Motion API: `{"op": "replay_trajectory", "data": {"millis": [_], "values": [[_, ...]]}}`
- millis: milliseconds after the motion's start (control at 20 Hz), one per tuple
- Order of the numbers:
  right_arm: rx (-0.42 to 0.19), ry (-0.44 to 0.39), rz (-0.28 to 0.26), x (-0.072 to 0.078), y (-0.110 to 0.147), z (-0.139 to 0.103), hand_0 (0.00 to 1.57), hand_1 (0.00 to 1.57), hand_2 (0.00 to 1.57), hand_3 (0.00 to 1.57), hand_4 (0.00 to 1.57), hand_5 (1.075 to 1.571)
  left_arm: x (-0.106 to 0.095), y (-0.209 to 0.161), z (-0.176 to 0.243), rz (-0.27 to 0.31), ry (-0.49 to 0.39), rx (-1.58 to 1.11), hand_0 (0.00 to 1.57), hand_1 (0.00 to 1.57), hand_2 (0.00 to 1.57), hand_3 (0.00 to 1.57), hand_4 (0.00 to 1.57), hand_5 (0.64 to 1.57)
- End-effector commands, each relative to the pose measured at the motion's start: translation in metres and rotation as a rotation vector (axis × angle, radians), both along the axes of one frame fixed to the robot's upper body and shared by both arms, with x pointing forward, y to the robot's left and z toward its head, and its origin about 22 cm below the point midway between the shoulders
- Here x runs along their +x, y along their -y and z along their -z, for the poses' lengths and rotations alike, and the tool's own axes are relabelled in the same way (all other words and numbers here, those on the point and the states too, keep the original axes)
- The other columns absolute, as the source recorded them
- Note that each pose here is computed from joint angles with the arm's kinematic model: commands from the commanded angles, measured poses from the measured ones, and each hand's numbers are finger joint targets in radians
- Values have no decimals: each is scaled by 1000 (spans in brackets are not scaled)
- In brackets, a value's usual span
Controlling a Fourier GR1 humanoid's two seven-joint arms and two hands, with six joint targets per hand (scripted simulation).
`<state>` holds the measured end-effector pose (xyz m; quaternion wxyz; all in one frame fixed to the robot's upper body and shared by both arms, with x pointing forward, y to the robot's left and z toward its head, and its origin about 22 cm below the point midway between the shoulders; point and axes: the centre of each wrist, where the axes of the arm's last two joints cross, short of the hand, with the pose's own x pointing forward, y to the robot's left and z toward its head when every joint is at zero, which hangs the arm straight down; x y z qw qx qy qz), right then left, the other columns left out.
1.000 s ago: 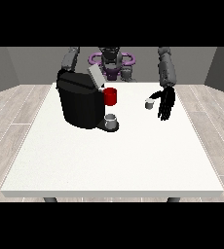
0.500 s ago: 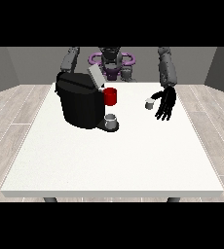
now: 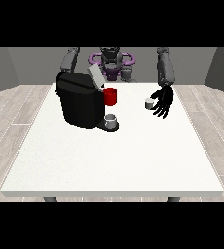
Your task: Insert the coffee pod into the coffee machine and close the lid
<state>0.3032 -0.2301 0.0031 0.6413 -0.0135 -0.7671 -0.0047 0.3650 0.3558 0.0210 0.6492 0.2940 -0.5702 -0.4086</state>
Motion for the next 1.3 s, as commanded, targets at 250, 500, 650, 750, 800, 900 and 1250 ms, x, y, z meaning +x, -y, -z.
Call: {"op": "replay_trajectory", "data": {"millis": [250, 500, 650, 750, 800, 900, 1250], "values": [[9, -55, 29, -1, 11, 19, 0, 0, 0, 0, 315, 1571, -7, 54, 41, 114, -82, -26, 1331, 1331, 1334, 1177, 71, 1571], [12, -67, 6, -14, 9, 25, 0, 0, 0, 0, 403, 1571, -16, 51, 59, 76, -82, -4, 1138, 1138, 1250, 1167, 424, 1571], [20, -38, 68, -4, -10, 25, 0, 0, 0, 0, 409, 1571, 2, 52, 31, 157, 23, -49, 1529, 1529, 1514, 1409, 714, 1571], [31, -102, 77, -13, 17, 42, 0, 0, 0, 0, 400, 1571, 5, 54, 26, 188, -10, -71, 1479, 1479, 1467, 1382, 702, 1571], [43, -83, 94, -5, 31, 41, 0, 0, 0, 0, 397, 1571, 3, 59, 29, 189, 27, -41, 1367, 1367, 1422, 1365, 678, 1571], [41, -75, 80, -4, 36, 41, 0, 0, 0, 0, 341, 1571, 17, 58, 11, 148, 61, -76, 1208, 1208, 1317, 1330, 680, 1571], [24, -166, 63, -7, 28, 53, 0, 0, 0, 0, 281, 1571, 23, 75, 3, 217, -49, -117, 1511, 1511, 1436, 1300, 568, 1571]]}}
